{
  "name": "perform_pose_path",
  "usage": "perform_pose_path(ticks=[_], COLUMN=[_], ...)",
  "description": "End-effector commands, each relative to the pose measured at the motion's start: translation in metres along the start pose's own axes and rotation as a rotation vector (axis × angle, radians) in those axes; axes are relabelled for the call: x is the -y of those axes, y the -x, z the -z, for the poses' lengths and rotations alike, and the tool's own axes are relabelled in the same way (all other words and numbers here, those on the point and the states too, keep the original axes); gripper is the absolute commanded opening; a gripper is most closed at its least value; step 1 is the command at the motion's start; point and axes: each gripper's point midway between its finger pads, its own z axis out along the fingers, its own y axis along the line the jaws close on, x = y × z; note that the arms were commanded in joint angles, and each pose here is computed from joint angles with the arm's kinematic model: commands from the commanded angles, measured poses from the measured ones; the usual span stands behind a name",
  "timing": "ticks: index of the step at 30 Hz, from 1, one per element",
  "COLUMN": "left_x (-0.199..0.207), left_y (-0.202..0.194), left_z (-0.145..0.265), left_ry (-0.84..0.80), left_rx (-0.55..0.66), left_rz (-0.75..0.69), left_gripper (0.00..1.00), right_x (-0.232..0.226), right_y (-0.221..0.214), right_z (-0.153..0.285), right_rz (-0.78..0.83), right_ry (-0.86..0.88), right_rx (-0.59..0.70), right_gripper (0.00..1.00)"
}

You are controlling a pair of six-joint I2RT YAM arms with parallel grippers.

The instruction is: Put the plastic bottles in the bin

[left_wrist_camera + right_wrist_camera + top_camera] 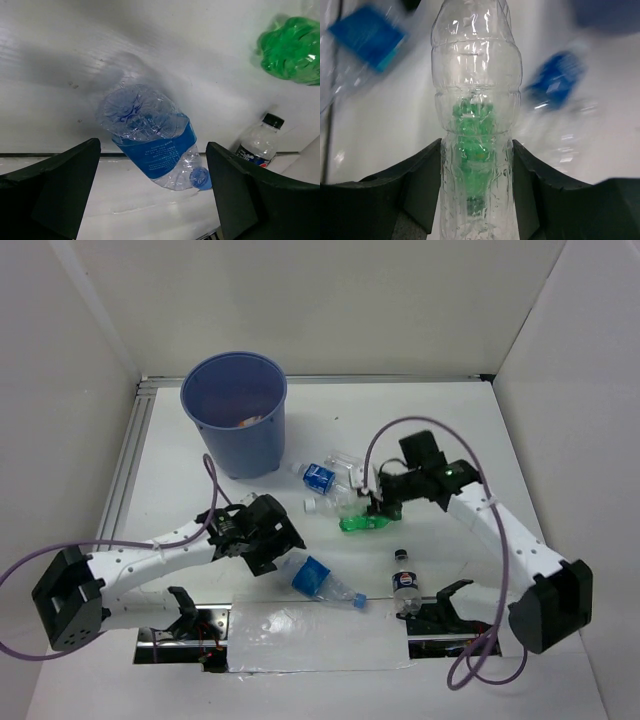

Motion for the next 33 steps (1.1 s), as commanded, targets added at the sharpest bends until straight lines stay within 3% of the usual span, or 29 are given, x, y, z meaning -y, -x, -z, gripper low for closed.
perform_pose_path(ticks=[1,6,11,13,14,16,17,19,21,24,25,27,30,32,33], left_x=[0.019,0.024,0.039,0.045,0.045,0.053,0.051,0.049,0.051,0.042,0.045,0.041,0.056,0.064,0.072], left_y=[-0.012,-0.006,0.008,0.010,0.016,0.021,0.018,0.023,0.021,0.015,0.011,0.000,-0.011,-0.021,-0.029], left_z=[-0.002,-0.006,0.000,0.007,0.010,0.025,0.028,0.034,0.045,0.049,0.050,0.045,0.051,0.051,0.054], left_ry=[-0.055,-0.070,-0.097,-0.105,-0.101,-0.132,-0.143,-0.155,-0.216,-0.255,-0.289,-0.325,-0.413,-0.456,-0.494], left_rx=[-0.053,-0.009,0.112,0.155,0.194,0.257,0.257,0.298,0.318,0.307,0.312,0.279,0.295,0.283,0.283], left_rz=[-0.029,-0.230,-0.548,-0.724,-0.781,-0.933,-0.940,-1.013,-1.048,-1.068,-1.101,-1.153,-1.274,-1.406,-1.456], left_gripper=[0.99,0.99,0.99,0.99,0.99,0.98,0.98,0.97,0.95,0.94,0.94,0.94,0.97,0.97,0.98], right_x=[0.047,0.130,0.203,0.224,0.239,0.272,0.277,0.293,0.301,0.304,0.301,0.297,0.295,0.302,0.305], right_y=[0.100,0.185,0.222,0.255,0.248,0.294,0.276,0.309,0.302,0.308,0.300,0.301,0.298,0.299,0.308], right_z=[0.049,0.077,0.038,0.041,0.014,0.029,0.003,0.022,-0.011,-0.020,-0.036,-0.044,-0.047,-0.032,-0.016], right_rz=[0.069,0.196,0.264,0.306,0.267,0.287,0.254,0.261,0.220,0.219,0.181,0.164,0.085,0.027,0.026], right_ry=[-0.177,-0.420,-0.514,-0.549,-0.532,-0.603,-0.564,-0.601,-0.548,-0.525,-0.481,-0.443,-0.397,-0.410,-0.426], right_rx=[0.208,0.317,0.292,0.330,0.309,0.390,0.353,0.422,0.423,0.466,0.470,0.498,0.529,0.568,0.610], right_gripper=[0.21,0.21,0.23,0.23,0.23,0.23,0.23,0.23,0.25,0.30,0.33,0.56,0.82,0.87,0.94])
